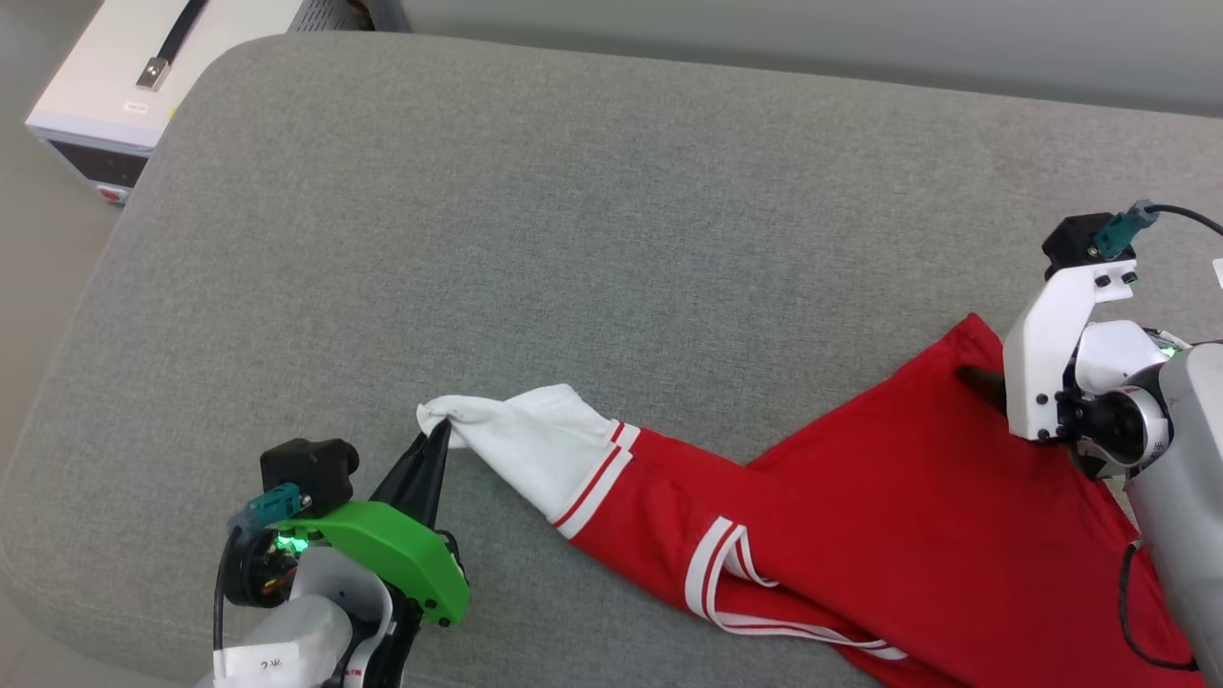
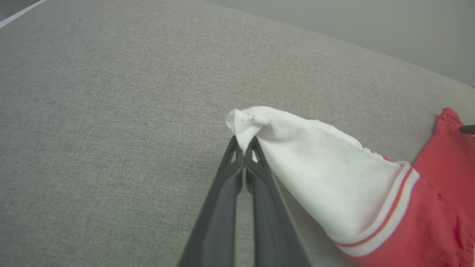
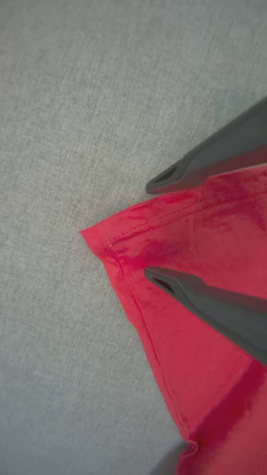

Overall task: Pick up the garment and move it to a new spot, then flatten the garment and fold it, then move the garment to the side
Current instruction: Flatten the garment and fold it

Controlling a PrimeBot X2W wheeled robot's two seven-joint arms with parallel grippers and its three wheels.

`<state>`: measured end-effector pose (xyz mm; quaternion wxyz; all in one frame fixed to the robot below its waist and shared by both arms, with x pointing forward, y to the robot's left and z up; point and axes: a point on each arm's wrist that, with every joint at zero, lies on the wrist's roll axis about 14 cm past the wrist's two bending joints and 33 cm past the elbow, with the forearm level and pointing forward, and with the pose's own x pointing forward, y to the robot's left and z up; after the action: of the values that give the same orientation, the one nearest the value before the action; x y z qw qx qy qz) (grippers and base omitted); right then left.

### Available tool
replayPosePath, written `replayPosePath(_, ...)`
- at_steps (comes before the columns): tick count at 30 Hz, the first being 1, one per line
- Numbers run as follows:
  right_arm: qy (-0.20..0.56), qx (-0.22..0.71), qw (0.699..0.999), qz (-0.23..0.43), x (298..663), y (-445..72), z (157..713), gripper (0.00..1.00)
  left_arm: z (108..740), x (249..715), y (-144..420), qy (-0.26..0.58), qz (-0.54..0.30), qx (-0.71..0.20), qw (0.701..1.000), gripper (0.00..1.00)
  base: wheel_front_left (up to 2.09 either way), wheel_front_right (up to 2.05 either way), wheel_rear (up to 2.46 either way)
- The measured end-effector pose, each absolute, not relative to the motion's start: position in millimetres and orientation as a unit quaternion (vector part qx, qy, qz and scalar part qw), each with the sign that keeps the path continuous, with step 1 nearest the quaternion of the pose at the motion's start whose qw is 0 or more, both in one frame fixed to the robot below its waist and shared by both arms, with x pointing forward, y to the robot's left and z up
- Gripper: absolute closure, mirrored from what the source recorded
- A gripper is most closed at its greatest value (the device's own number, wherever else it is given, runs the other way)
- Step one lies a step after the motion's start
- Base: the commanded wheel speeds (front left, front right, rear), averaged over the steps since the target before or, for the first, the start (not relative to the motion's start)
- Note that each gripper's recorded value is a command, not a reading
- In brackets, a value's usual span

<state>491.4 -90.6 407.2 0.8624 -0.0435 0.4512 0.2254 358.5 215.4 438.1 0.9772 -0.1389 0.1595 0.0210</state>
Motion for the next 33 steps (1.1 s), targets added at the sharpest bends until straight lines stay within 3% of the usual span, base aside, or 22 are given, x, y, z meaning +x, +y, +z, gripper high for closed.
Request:
replayPosePath(9, 0.528, -0.058, 0.814, 0.235, 490, -83, 365, 0.00, 425, 362, 224, 0.171, 0.037, -0.141, 0.974, 1.00, 0.00, 0.00, 0.00)
replayPosePath(10, 0.542, -0.055, 0.805, 0.235, 486, -82, 360, 0.04, 423, 361, 226, 0.174, 0.041, -0.140, 0.974, 1.00, 0.00, 0.00, 0.00)
replayPosePath(11, 0.550, -0.056, 0.799, 0.238, 485, -80, 358, 0.87, 421, 360, 228, 0.175, 0.044, -0.140, 0.974, 1.00, 0.00, 0.00, 0.00)
replayPosePath(12, 0.553, -0.058, 0.796, 0.240, 485, -79, 358, 1.00, 420, 360, 229, 0.177, 0.046, -0.139, 0.973, 1.00, 0.00, 0.00, 0.00)
replayPosePath(20, 0.546, -0.063, 0.800, 0.241, 486, -81, 370, 1.00, 421, 357, 231, 0.174, 0.045, -0.136, 0.974, 1.00, 0.00, 0.00, 0.00)
replayPosePath(26, 0.488, -0.050, 0.839, 0.236, 498, -82, 399, 1.00, 449, 371, 242, 0.133, 0.035, -0.114, 0.984, 1.00, 0.00, 0.00, 0.00)
replayPosePath(33, 0.384, -0.030, 0.900, 0.204, 529, -100, 457, 1.00, 530, 421, 249, 0.032, -0.002, -0.071, 0.997, 1.00, 0.00, 0.00, 0.00)
